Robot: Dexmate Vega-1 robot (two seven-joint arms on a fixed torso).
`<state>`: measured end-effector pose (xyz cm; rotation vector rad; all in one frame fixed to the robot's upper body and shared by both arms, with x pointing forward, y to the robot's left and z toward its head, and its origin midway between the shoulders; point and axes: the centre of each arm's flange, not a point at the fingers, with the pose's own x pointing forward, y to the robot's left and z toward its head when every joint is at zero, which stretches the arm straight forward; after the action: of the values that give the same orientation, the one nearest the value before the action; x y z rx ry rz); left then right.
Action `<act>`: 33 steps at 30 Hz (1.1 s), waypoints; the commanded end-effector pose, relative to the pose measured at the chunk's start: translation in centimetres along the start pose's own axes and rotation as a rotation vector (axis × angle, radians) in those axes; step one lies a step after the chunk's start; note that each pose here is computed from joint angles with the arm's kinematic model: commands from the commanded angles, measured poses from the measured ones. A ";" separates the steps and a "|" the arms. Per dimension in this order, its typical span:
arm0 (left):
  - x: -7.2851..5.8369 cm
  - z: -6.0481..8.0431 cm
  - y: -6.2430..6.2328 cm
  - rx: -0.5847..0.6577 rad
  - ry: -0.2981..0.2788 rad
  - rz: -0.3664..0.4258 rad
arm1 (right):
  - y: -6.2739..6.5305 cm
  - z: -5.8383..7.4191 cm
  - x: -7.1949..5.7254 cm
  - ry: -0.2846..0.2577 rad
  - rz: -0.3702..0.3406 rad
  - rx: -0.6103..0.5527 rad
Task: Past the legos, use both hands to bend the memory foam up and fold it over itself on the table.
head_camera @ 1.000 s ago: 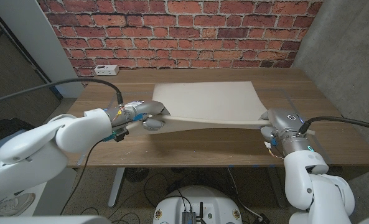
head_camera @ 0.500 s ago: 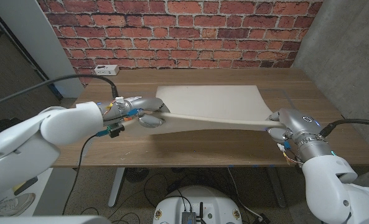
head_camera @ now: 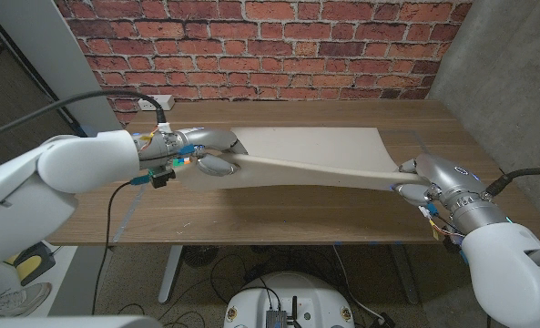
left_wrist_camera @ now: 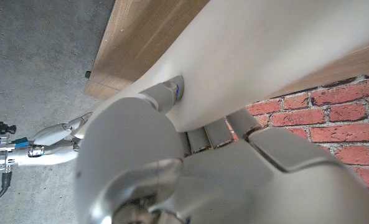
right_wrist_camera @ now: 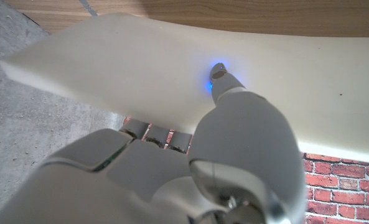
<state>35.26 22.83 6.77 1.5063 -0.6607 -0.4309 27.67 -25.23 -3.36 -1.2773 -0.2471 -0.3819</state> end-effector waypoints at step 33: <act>8.4 -7.8 6.6 -0.346 -0.107 0.022 | -3.5 -2.4 12.6 -0.258 -0.259 0.318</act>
<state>42.01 23.84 13.17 1.2645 -0.7044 -0.5200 34.98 -28.43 1.76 -1.0445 -0.6241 -0.3786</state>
